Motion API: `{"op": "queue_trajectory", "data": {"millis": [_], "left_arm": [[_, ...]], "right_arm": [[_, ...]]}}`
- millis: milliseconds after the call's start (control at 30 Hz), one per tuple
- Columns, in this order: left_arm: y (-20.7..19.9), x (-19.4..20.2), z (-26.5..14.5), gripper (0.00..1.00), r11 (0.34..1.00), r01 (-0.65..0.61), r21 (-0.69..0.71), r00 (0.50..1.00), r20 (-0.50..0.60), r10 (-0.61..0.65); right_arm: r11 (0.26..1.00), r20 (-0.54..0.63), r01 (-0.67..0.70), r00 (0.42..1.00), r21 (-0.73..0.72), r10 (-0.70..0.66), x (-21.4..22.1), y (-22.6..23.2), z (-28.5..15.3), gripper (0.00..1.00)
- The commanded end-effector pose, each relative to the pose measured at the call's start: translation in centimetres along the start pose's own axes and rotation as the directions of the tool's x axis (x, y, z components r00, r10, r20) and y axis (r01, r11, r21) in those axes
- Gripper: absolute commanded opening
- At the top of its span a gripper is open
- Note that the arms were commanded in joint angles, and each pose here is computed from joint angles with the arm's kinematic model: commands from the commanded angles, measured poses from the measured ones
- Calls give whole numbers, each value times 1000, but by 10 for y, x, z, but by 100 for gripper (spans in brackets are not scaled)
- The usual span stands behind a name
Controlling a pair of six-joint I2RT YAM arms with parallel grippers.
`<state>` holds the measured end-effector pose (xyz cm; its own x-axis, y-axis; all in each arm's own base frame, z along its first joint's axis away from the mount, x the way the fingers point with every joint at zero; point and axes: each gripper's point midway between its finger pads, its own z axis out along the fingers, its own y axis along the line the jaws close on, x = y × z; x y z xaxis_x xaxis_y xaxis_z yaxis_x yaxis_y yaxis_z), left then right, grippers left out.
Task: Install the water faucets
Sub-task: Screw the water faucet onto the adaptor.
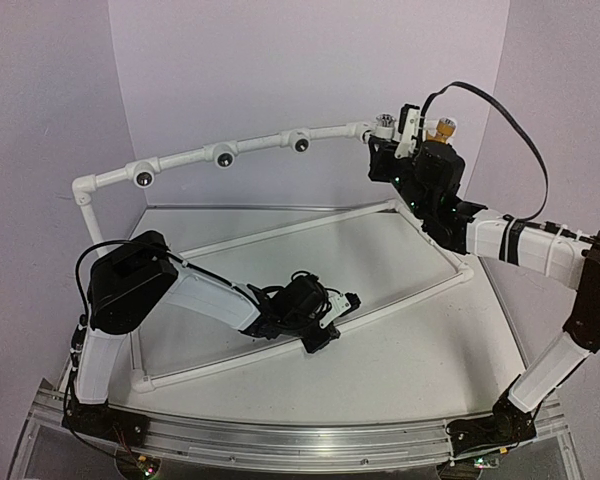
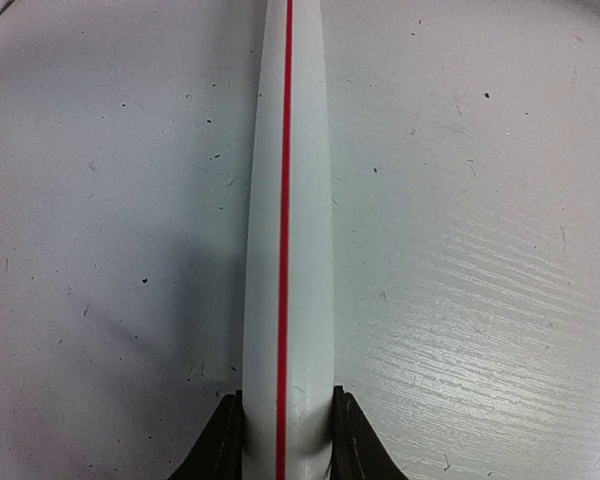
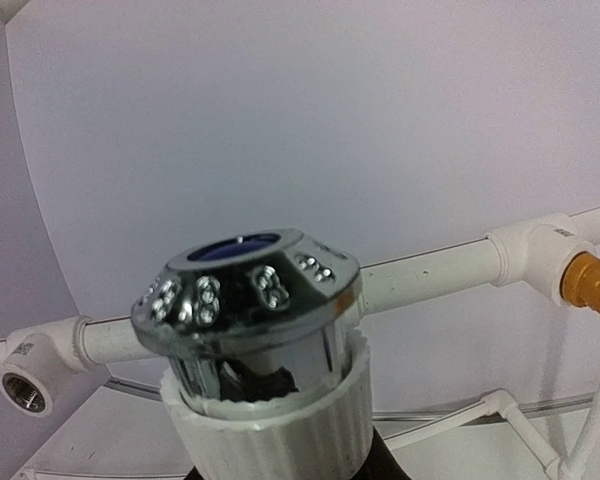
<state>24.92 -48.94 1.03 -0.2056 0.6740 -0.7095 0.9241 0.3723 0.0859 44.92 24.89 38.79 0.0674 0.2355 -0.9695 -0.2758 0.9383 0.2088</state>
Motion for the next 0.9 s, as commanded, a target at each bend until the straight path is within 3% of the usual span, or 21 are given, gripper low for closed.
{"op": "queue_trajectory", "data": {"millis": [0,433,867], "left_arm": [[-37,151,13,0,996,13,86,900,-435,26],[-38,152,14,0,996,15,93,898,-439,27],[-41,154,16,0,994,15,108,895,-445,34]], "right_arm": [[901,-13,-210,973,380,232,46,-91,9,0],[800,70,-426,895,423,440,52,-94,10,0],[604,189,-649,738,463,648,68,-105,-4,0]]}}
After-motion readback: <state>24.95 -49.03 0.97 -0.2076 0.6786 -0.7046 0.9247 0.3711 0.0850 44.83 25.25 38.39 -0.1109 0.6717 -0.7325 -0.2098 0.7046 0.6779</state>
